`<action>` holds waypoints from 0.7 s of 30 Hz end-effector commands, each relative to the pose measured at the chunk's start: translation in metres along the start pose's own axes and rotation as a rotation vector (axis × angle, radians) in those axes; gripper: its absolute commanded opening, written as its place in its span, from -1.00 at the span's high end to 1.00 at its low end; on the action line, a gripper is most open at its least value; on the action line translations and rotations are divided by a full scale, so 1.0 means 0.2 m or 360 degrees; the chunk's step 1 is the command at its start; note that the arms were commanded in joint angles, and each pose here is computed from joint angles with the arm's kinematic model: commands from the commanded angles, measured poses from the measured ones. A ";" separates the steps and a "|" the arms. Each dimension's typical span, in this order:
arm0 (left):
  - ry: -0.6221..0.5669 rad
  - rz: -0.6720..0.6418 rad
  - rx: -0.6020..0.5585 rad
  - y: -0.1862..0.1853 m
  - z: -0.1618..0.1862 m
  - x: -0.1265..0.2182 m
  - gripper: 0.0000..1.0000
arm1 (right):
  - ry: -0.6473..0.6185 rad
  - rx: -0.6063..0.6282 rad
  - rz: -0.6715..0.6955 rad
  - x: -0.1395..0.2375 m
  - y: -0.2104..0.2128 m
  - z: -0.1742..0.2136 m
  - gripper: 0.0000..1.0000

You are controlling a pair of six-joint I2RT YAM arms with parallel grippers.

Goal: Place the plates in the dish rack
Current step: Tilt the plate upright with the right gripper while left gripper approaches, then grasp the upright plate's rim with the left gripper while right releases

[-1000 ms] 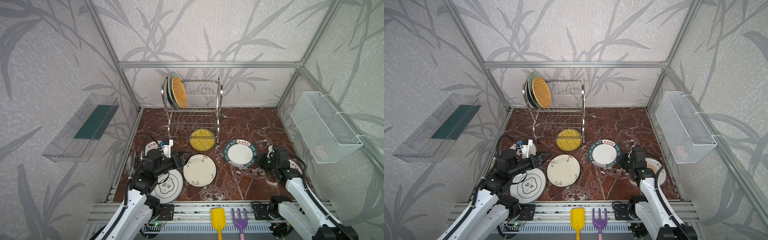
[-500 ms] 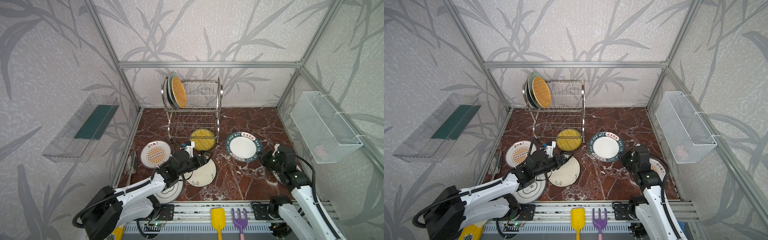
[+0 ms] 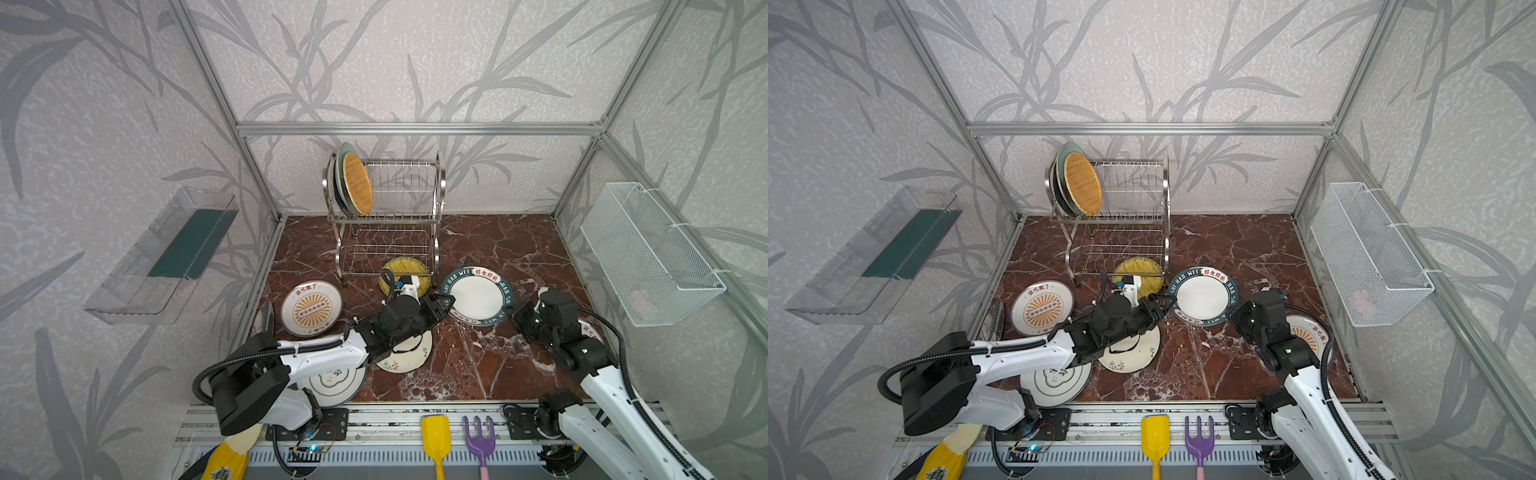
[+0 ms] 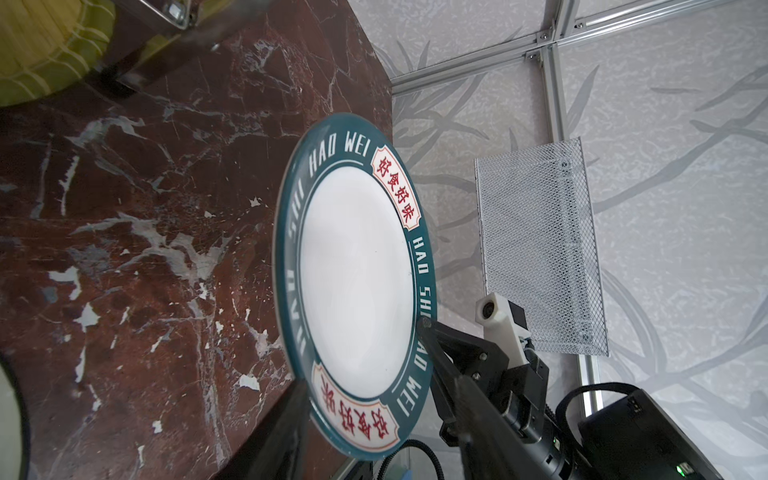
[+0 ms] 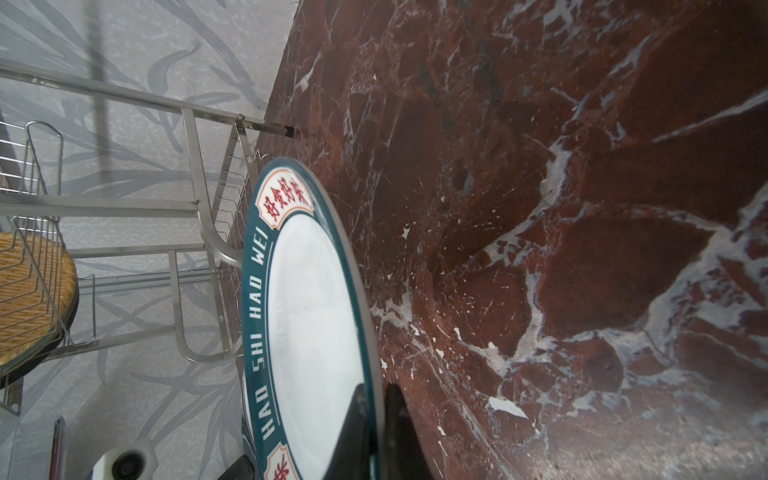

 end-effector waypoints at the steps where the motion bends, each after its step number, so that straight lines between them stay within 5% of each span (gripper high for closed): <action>1: -0.0085 -0.0058 0.0086 0.02 -0.03 -0.03 -0.07 | -0.0104 -0.0003 -0.0168 0.06 0.16 -0.08 1.00; 10: -0.0120 -0.0220 0.0069 0.09 -0.03 -0.04 -0.17 | -0.0103 0.0009 -0.0177 0.06 0.16 -0.08 1.00; 21: -0.0068 -0.0130 0.0196 0.08 0.02 -0.16 0.18 | -0.0084 -0.0026 -0.0210 0.05 0.17 -0.06 1.00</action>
Point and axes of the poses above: each gripper's point midway between its finger pads, its own x axis back along the fingers, its own y axis along the line the jaws close on, z = x × y, the point moved 1 cm from there along x, back along the fingers, and after that the axes turned 8 degrees about x, right-handed, at the moved point
